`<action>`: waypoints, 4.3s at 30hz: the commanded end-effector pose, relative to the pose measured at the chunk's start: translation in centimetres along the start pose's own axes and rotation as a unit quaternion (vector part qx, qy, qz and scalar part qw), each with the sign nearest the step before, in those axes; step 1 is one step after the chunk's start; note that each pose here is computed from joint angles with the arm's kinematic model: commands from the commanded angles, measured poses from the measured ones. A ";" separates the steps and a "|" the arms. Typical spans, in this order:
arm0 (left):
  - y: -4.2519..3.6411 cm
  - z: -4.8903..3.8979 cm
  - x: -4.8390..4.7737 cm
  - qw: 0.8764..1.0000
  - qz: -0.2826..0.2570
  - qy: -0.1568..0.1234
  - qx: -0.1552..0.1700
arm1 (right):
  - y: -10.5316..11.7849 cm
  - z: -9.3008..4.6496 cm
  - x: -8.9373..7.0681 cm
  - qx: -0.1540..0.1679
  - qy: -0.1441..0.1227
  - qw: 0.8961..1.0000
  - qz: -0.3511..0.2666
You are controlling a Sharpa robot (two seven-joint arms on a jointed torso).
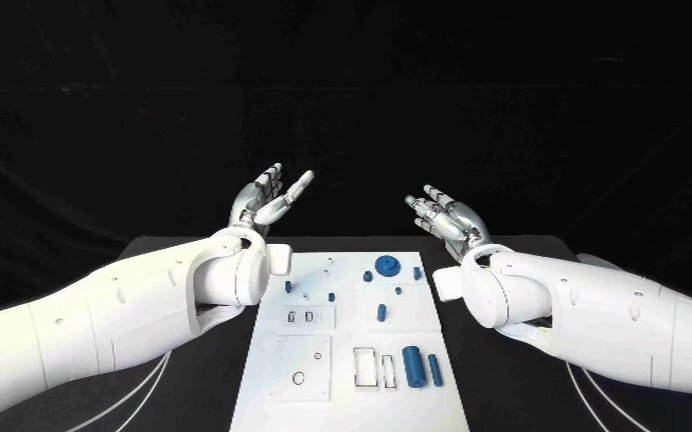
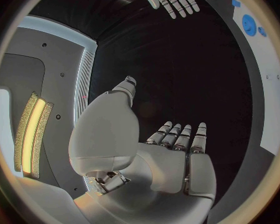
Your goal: Assemble the parts on the task board
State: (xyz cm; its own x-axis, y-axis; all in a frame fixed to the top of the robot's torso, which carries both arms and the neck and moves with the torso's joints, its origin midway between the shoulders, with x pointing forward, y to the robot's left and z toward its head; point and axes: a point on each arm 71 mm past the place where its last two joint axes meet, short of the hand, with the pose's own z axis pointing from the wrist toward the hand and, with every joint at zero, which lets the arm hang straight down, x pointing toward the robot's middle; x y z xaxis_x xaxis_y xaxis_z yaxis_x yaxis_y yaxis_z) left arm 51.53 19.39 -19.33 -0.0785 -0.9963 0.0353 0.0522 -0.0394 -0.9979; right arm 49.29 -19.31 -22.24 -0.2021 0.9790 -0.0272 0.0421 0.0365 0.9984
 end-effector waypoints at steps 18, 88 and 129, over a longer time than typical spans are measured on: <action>-0.99 -1.28 -1.51 0.999 -0.025 0.028 0.009 | 2.7 1.1 -1.1 -0.083 0.088 0.979 -0.167; -6.10 -5.40 -0.20 0.991 -0.067 0.117 0.011 | 4.3 3.5 3.6 -0.120 0.177 0.686 -0.696; -6.02 -5.15 -1.06 0.992 -0.063 0.108 0.008 | 4.6 2.5 2.8 -0.136 0.154 0.687 -0.697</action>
State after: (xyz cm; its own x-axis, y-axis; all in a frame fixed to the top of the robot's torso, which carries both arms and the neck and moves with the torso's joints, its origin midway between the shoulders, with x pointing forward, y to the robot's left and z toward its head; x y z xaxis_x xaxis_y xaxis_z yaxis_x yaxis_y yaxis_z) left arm 46.18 21.24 -13.86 -0.2781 -0.9508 0.1365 0.0408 -0.1537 -0.9873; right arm 51.40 -15.90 -17.81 -0.0758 -0.0514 -0.9958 -0.5796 0.8149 0.0020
